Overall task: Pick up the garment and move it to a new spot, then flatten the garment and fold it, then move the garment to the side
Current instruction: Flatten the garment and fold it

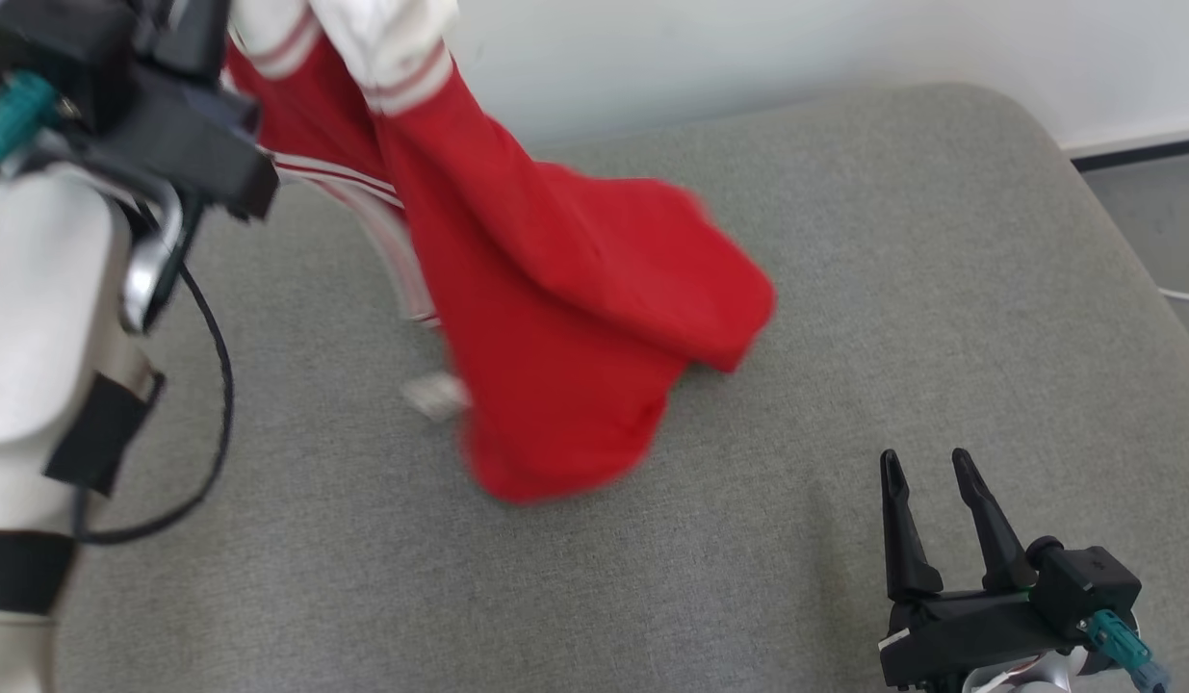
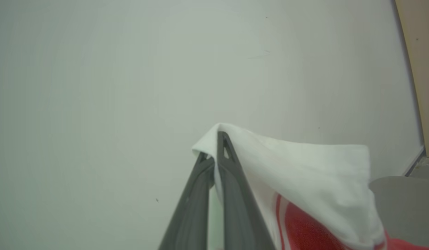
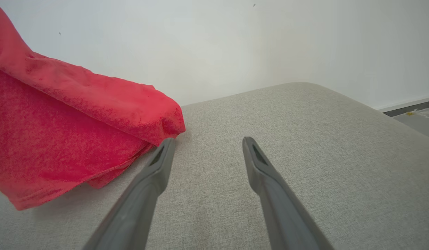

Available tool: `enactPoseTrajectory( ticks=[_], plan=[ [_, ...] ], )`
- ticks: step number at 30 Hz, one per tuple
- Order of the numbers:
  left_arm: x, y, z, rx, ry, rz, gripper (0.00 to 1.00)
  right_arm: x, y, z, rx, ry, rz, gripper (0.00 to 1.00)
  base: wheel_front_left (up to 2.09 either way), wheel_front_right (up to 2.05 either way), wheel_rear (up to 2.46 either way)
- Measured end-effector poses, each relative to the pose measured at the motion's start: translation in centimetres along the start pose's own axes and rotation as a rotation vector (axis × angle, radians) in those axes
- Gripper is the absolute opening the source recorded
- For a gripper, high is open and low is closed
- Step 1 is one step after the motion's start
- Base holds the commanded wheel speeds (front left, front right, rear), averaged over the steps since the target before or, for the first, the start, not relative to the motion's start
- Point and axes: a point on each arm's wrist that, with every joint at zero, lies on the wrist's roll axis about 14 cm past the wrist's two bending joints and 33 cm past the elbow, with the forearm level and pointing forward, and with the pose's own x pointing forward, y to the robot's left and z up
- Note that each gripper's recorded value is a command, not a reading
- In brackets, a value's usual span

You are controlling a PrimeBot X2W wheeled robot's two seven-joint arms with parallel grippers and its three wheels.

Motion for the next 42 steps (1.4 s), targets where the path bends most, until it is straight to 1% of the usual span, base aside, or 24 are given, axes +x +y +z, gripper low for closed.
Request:
enactPoseTrajectory(
  ticks=[5,8,10,12,14,18,24,27,32,38,42],
  plan=[
    [1.1,1.6,6.0,0.115,-0.078,-0.014,0.00,-0.6,0.3,0.5,0.012,-0.016,0.006,1.00,0.00,0.00,0.00],
    [1.4,2.0,8.5,0.164,-0.108,-0.021,0.00,-0.8,0.3,0.9,0.014,-0.030,0.006,1.00,0.00,0.00,0.00],
    [1.6,2.3,9.6,0.171,-0.121,-0.019,0.00,-1.0,0.2,1.0,0.014,-0.032,0.003,1.00,0.00,0.00,0.00],
    [1.7,2.1,9.7,0.157,-0.118,-0.025,0.00,-1.1,0.1,0.9,0.015,-0.027,0.000,1.00,0.00,0.00,0.00],
    [1.6,1.1,8.6,0.131,-0.098,-0.048,0.00,-1.2,0.1,0.6,0.021,-0.021,-0.002,1.00,0.00,0.00,0.00],
    [0.6,-2.5,3.8,0.037,-0.008,-0.107,0.00,-1.0,0.3,0.3,0.028,-0.012,0.003,1.00,0.00,0.00,0.00],
    [-1.2,-9.0,-2.0,-0.162,0.074,-0.167,0.00,-0.6,-0.2,0.3,0.025,-0.009,-0.013,1.00,0.00,0.00,0.00],
    [-2.3,-12.2,-4.2,-0.248,0.110,-0.194,0.00,-0.6,-0.7,0.1,0.022,-0.003,-0.028,1.00,0.00,0.00,0.00],
    [-4.7,-17.0,-6.4,-0.367,0.156,-0.236,0.00,-0.8,-1.6,-0.1,0.017,0.005,-0.056,1.00,0.00,0.00,0.00],
    [-9.0,-20.1,-8.0,-0.445,0.233,-0.248,0.00,-0.8,-1.7,-0.1,0.011,0.003,-0.057,1.00,0.00,0.00,0.00],
    [-13.3,-22.7,-9.0,-0.508,0.319,-0.267,0.00,-0.5,-0.9,-0.1,0.007,0.001,-0.032,1.00,0.00,0.00,0.00]
  ],
)
